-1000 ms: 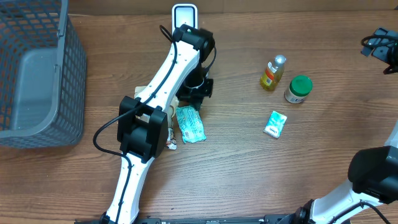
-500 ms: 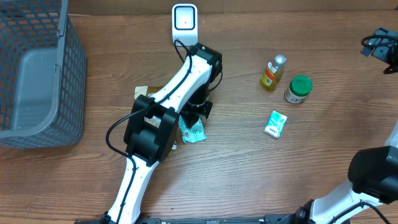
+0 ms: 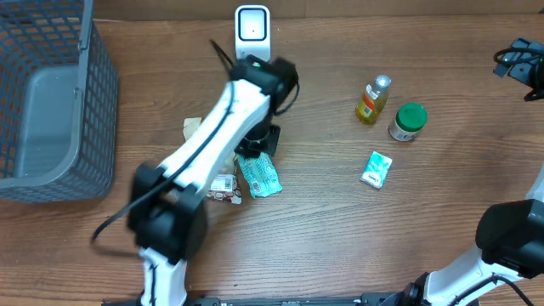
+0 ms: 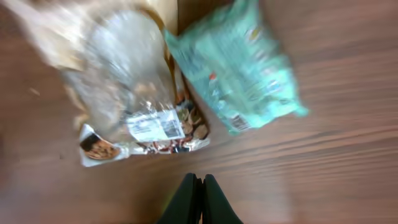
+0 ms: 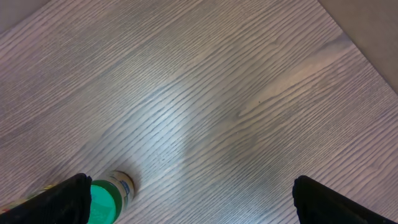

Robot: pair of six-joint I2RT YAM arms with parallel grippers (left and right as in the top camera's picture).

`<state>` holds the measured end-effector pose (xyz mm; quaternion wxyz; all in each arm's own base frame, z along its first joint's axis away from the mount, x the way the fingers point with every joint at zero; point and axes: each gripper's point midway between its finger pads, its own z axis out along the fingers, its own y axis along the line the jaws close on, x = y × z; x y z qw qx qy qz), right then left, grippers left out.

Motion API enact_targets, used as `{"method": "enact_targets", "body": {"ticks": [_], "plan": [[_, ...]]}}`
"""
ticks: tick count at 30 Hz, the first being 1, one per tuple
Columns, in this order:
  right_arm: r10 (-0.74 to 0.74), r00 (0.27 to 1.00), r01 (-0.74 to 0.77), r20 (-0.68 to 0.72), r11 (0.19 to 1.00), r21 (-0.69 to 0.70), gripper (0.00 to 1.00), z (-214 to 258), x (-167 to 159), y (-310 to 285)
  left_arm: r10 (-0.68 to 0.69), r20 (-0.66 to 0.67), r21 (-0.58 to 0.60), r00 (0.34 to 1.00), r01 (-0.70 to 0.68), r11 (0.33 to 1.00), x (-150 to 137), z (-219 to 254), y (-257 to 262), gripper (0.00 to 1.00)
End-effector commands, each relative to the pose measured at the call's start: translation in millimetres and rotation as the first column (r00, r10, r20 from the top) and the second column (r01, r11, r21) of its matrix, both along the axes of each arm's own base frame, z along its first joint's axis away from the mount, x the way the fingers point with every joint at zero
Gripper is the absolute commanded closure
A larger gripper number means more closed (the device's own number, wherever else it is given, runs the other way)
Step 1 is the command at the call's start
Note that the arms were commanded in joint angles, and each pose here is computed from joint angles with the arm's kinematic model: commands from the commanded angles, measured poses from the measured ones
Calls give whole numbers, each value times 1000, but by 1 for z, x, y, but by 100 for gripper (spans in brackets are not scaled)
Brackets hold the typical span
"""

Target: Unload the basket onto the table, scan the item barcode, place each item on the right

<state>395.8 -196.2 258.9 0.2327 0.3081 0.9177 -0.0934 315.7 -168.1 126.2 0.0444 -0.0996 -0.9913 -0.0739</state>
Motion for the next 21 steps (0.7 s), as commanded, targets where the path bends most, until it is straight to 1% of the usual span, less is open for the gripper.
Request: {"method": "enact_targets", "body": {"ticks": [1,4,9,11,13,17,21], "plan": [[-8,1000,9,18,1000,-12,0,6,0,-2,49,141,-62,989,-41,997,8,37,-2,96],[-8,1000,9,18,1000,-12,0,6,0,-2,85,149,-70,985,-75,995,7,40,-1,95],[-8,1000,9,18,1000,-12,0,6,0,-2,80,71,-21,994,-79,997,-10,22,7,96],[-8,1000,9,18,1000,-12,0,6,0,-2,80,37,10,996,-80,997,-18,11,14,96],[-8,1000,9,18,1000,-12,0,6,0,-2,80,0,38,997,-80,996,-27,-11,19,96],[-8,1000,9,18,1000,-12,0,6,0,-2,76,2,36,997,-76,996,-29,-44,20,96],[-8,1000,9,18,1000,-12,0,6,0,-2,31,16,17,999,-31,999,-27,-68,19,95]]}}
